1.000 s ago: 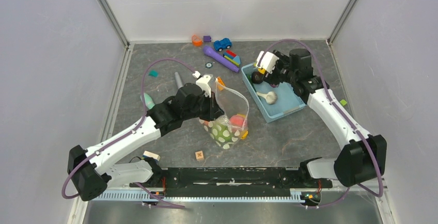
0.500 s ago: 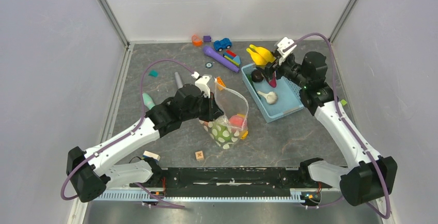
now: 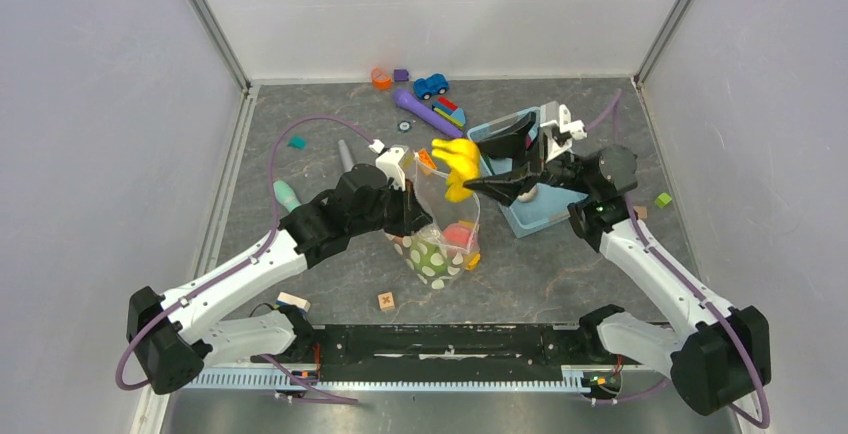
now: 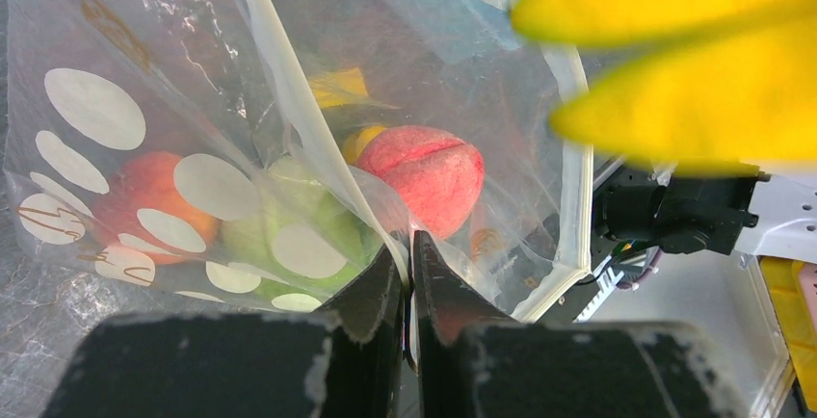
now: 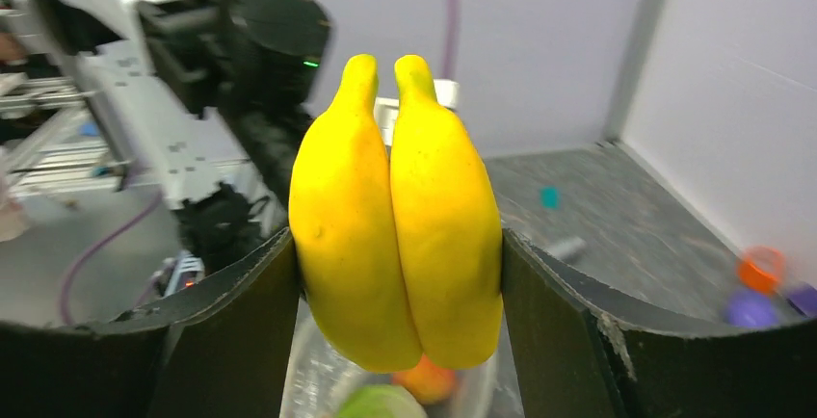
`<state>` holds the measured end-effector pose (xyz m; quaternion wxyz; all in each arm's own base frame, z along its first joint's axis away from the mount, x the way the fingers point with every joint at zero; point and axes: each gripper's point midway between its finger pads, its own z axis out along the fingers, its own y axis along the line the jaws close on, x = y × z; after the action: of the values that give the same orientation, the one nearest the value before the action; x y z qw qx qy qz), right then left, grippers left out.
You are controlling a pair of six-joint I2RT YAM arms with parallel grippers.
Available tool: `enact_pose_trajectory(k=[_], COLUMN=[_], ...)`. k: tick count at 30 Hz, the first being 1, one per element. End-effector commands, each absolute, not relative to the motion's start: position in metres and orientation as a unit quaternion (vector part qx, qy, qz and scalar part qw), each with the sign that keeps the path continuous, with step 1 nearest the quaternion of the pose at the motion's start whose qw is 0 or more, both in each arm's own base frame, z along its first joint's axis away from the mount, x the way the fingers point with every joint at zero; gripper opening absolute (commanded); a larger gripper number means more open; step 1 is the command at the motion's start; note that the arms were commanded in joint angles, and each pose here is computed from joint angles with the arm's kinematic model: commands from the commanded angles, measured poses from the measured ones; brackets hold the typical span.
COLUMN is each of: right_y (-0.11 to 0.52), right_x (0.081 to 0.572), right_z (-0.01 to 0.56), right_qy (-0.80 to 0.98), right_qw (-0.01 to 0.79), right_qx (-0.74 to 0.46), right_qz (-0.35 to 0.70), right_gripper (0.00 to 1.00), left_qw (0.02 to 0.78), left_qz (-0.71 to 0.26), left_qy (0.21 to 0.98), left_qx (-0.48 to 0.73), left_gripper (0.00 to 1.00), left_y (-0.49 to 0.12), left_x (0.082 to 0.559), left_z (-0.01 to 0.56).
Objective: Place the food in the zip-top bag and seal the zipper
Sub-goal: Place the fake fruit in the zipper food storage bag.
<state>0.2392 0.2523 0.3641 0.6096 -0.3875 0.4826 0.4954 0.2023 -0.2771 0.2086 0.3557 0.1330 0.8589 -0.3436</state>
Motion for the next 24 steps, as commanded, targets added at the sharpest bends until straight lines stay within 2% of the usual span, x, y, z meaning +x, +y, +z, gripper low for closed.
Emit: enact_pose_trajectory(k=[1,6,13,24], right_y=[0.27,0.285,0.285,0.28], right_x=[0.183,0.172,0.209,0.221], right_z=[0.393,0.38,0.334,0.279], right_qy=[0.391,0.391,0.489,0.578], right_qw=[0.592,0.572,0.583,0.545], right_qx=[-0.45,-0.464,-0.418,-0.389], right_qz=[0.541,0.552,0.496,0.467], right_gripper=[0.13,0.11,0.09,0.08], left_qw=[0.376,0.378,0.387,0.389], left_qz=[-0.359,-0.361,-0.363,-0.366], left_qy=[0.844,0.843,0.838,0.836], left_qx=[0.131,0.131,0.13,0.126], left_gripper=[0.12,0.12,0.12,0.12], left_y=[-0.28,-0.279,-0.276,-0.277], left_x=[0.206,0.204,0.203,0.204], left_z=[0.223,0.225,0.229,0.231])
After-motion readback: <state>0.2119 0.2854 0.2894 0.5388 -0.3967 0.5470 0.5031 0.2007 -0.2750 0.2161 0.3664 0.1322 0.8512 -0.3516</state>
